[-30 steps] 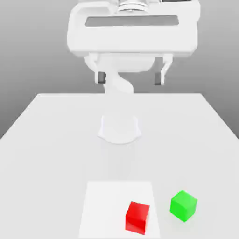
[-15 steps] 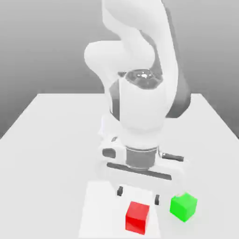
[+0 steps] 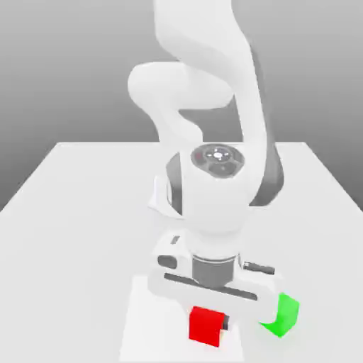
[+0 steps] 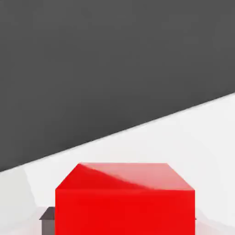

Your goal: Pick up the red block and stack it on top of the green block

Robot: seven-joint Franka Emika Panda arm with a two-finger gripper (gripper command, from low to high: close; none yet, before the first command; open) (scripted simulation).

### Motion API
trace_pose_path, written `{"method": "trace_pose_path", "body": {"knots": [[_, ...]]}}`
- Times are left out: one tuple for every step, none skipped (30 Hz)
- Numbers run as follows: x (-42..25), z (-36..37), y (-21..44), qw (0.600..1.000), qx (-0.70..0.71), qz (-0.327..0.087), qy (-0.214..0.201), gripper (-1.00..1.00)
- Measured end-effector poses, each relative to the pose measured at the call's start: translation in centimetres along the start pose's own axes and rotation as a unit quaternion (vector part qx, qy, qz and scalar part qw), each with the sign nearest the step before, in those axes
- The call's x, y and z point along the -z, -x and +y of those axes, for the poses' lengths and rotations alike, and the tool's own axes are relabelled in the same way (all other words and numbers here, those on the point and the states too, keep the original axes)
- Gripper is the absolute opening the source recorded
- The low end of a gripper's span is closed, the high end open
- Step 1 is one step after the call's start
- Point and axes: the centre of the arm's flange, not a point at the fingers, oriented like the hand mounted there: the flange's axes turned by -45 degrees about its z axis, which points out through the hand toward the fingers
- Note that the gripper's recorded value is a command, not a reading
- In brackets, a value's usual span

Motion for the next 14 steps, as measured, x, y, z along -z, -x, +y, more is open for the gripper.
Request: {"method": "trace_pose_path", "body": {"knots": [[1.0, -1.5, 1.0, 1.0, 0.029, 0.0, -0.001, -1.0], [1.8, -3.4, 2.3, 0.998, 0.069, -0.001, -0.002, -1.0], [2.6, -5.4, 3.9, 0.994, 0.112, -0.001, -0.002, -1.0], [3.3, -7.8, 6.0, 0.987, 0.162, 0.0, -0.002, -1.0], [3.6, -9.9, 8.0, 0.978, 0.207, 0.0, -0.001, -1.0], [3.2, -10.3, 8.5, 0.975, 0.22, 0.0, 0.0, -1.0], [2.4, -10.4, 8.6, 0.974, 0.226, 0.0, 0.0, -1.0], [1.4, -10.4, 8.7, 0.974, 0.228, 0.0, 0.0, -1.0], [0.3, -10.4, 8.7, 0.973, 0.229, 0.0, 0.0, -1.0], [-0.9, -10.4, 8.8, 0.973, 0.23, 0.0, 0.0, -1.0], [-1.7, -10.4, 8.9, 0.973, 0.231, 0.0, 0.0, 1.0], [-1.7, -10.4, 8.9, 0.973, 0.231, 0.0, 0.0, 1.0], [-1.7, -10.4, 8.9, 0.973, 0.231, 0.0, 0.0, 1.0], [-1.7, -10.4, 8.9, 0.973, 0.231, 0.0, 0.0, 1.0]]}}
